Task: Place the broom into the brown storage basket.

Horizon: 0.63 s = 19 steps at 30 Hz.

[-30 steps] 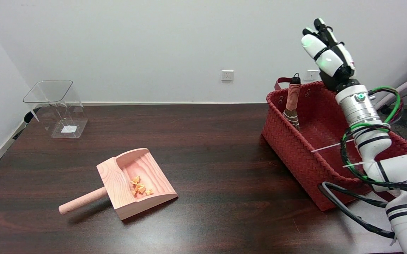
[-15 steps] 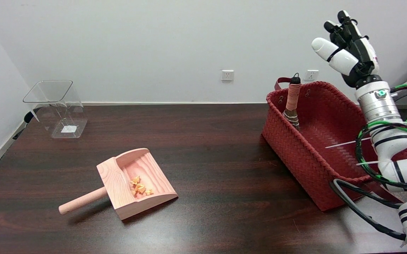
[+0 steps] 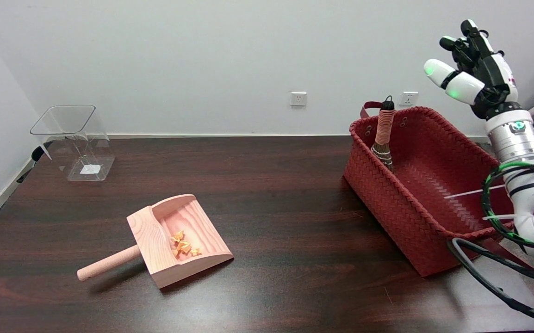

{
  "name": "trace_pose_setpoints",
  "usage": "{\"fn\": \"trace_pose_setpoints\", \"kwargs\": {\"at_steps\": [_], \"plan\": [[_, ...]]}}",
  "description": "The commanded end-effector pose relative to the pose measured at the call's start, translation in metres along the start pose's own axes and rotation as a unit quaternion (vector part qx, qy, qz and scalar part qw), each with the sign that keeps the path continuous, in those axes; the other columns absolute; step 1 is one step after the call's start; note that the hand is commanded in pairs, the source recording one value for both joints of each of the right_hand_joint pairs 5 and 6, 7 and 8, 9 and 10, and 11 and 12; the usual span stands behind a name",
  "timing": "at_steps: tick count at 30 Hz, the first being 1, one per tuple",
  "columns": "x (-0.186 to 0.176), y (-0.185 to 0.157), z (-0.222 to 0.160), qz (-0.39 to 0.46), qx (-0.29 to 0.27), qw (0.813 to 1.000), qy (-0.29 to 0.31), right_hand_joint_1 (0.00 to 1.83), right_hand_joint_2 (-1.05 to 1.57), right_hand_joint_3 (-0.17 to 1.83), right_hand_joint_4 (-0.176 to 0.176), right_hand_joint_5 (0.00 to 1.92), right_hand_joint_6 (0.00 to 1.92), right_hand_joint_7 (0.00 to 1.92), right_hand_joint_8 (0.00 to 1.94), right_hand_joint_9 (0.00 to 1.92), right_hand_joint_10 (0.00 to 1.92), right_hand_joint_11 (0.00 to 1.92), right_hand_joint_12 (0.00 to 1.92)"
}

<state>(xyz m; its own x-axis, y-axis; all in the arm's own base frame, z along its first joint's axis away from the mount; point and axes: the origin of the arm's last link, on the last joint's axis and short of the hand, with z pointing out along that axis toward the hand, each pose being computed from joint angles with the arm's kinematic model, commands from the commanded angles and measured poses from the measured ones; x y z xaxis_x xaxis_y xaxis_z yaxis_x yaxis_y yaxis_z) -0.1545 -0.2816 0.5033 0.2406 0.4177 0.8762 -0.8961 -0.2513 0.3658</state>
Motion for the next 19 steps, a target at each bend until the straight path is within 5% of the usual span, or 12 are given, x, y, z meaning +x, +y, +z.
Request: {"fn": "trace_pose_setpoints", "kwargs": {"at_steps": [1, 19], "plan": [[0.034, 0.02, -0.036, -0.05, -0.053, 0.997, 0.024, 1.05, 0.93, 0.24, 0.0, 0.05, 0.05, 0.35, 0.35, 0.05, 0.05, 0.05, 0.05], [0.025, 0.018, -0.05, -0.047, -0.044, 0.998, 0.0, 1.06, 0.93, 0.39, 0.0, 0.06, 0.06, 0.36, 0.36, 0.06, 0.06, 0.06, 0.06]]}}
